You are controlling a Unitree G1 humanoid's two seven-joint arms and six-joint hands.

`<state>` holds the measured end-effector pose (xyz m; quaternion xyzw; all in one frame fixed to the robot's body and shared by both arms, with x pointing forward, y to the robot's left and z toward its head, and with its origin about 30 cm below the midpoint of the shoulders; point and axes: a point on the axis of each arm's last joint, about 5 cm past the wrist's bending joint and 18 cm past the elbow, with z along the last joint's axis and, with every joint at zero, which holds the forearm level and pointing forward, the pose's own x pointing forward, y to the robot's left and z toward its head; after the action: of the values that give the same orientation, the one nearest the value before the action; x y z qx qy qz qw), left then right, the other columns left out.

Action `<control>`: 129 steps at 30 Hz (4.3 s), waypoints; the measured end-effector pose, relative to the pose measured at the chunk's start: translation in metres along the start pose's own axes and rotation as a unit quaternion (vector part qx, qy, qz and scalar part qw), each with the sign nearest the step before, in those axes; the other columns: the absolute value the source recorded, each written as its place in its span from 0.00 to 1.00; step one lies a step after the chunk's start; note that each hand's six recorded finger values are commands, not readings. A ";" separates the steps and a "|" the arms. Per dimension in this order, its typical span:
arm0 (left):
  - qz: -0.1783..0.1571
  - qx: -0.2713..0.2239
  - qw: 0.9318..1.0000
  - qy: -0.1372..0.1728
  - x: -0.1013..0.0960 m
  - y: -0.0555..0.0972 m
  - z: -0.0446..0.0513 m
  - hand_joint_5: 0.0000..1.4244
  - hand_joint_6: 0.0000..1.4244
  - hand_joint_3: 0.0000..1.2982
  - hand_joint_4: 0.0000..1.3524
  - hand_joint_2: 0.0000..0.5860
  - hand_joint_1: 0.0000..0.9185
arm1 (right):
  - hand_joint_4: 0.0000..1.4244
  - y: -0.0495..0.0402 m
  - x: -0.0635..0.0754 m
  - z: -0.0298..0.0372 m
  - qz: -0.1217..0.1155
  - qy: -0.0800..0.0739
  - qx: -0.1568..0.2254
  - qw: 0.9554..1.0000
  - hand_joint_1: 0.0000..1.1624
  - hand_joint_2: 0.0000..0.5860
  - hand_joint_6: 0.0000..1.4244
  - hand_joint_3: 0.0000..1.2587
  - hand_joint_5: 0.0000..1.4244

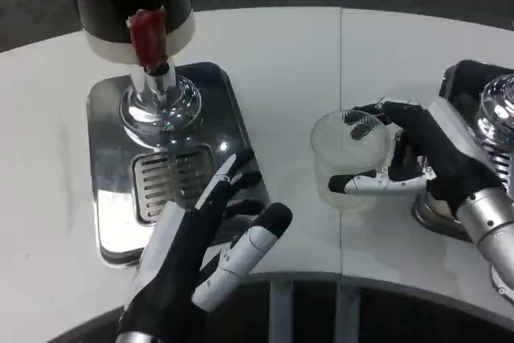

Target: Grasp the cup under the faucet to collect the drink, then remove the cup.

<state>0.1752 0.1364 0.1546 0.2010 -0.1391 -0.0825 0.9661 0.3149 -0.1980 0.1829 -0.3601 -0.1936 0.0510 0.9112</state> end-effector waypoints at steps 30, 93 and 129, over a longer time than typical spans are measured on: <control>0.000 0.003 1.000 0.004 -0.002 0.001 -0.0030 0.20 0.24 0.08 0.12 0.04 0.00 | 0.67 0.0062 0.002 -0.0038 -0.013 0.029 0.008 0.999 0.68 0.22 0.93 0.69 0.85; -0.009 0.015 1.000 -0.006 -0.009 0.003 0.0044 0.20 0.24 0.12 0.12 0.07 0.00 | 0.00 0.0424 -0.016 -0.0166 -0.047 0.045 0.181 0.981 0.46 0.28 0.04 0.00 0.00; -0.007 0.029 1.000 0.004 -0.011 0.006 0.0061 0.20 0.24 0.13 0.13 0.08 0.00 | 0.15 0.0539 -0.001 -0.0115 -0.065 0.054 0.124 0.989 0.54 0.29 0.18 0.00 0.18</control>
<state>0.1632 0.1422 0.1597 0.2306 -0.1358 -0.0844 0.9598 0.3213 -0.1658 0.1387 -0.2328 -0.1591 -0.0042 0.9594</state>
